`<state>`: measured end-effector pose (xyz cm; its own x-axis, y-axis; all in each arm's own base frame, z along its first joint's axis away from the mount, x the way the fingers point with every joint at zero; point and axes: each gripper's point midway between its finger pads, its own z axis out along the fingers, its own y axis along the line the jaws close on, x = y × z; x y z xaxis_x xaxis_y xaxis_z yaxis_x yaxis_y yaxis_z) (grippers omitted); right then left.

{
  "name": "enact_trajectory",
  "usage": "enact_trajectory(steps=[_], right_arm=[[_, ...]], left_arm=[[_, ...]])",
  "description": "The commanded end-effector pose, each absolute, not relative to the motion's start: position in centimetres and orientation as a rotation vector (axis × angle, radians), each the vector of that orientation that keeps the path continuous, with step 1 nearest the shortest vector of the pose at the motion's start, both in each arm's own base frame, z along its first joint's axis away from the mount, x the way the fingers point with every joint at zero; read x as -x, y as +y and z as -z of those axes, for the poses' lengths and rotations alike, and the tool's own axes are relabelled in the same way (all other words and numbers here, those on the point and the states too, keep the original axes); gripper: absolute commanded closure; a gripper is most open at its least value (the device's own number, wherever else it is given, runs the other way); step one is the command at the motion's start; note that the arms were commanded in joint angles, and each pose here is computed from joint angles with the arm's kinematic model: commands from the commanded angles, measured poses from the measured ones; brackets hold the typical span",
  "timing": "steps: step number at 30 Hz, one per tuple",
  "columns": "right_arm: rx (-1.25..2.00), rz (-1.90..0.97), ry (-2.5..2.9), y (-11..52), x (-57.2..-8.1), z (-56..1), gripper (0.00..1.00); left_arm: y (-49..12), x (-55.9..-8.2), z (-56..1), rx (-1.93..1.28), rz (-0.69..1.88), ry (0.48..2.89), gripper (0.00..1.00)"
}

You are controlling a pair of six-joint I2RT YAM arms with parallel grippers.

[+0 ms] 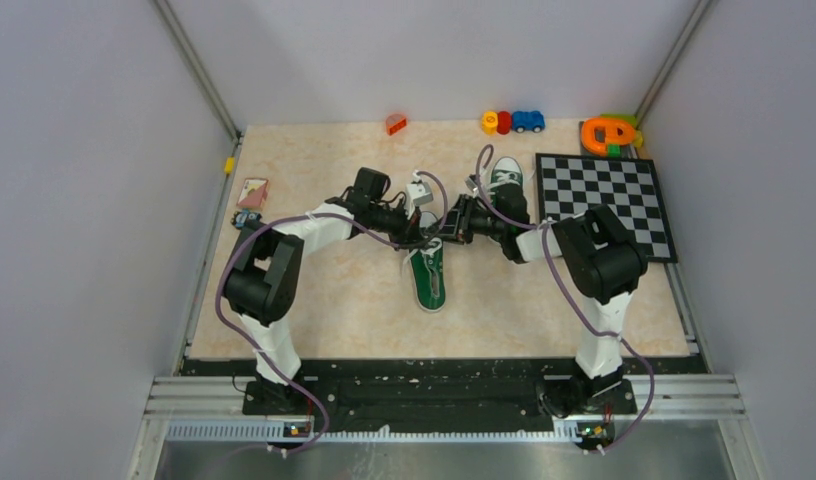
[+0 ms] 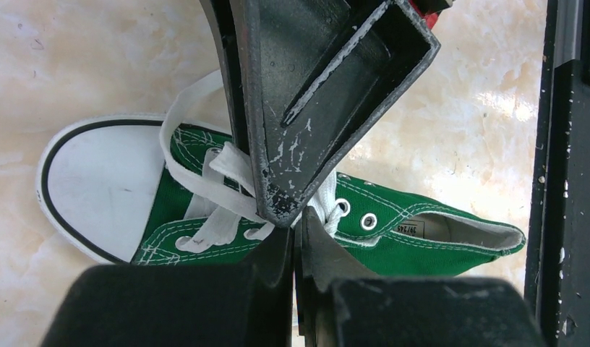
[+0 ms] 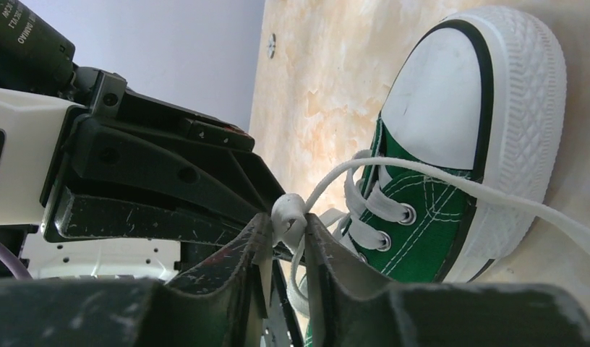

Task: Tie the shoes
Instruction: Wrap the shoelace around the shoelace.

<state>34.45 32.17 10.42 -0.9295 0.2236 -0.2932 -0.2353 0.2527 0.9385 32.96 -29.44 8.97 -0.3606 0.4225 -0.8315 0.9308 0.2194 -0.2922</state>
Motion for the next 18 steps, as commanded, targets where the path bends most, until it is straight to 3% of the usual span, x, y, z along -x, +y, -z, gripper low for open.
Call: enact_trajectory(steps=[1,7,14,18], right_arm=[[0.120,-1.795,2.165,33.0,-33.3,-10.7,0.79],[0.106,-1.797,2.156,32.8,-33.4,-11.1,1.00],[0.048,-1.780,2.119,31.9,-34.1,-12.0,1.00],[0.034,-1.779,2.103,31.6,-34.4,-12.6,1.00]], left_arm=[[-30.9,-34.8,-11.3,-1.279,1.044,1.752,1.00],[-30.8,-35.3,-11.8,-1.267,1.021,1.748,1.00],[-30.2,-35.2,-12.1,-1.227,0.974,1.757,0.77],[-29.9,-35.0,-12.5,-1.202,0.963,1.757,0.71]])
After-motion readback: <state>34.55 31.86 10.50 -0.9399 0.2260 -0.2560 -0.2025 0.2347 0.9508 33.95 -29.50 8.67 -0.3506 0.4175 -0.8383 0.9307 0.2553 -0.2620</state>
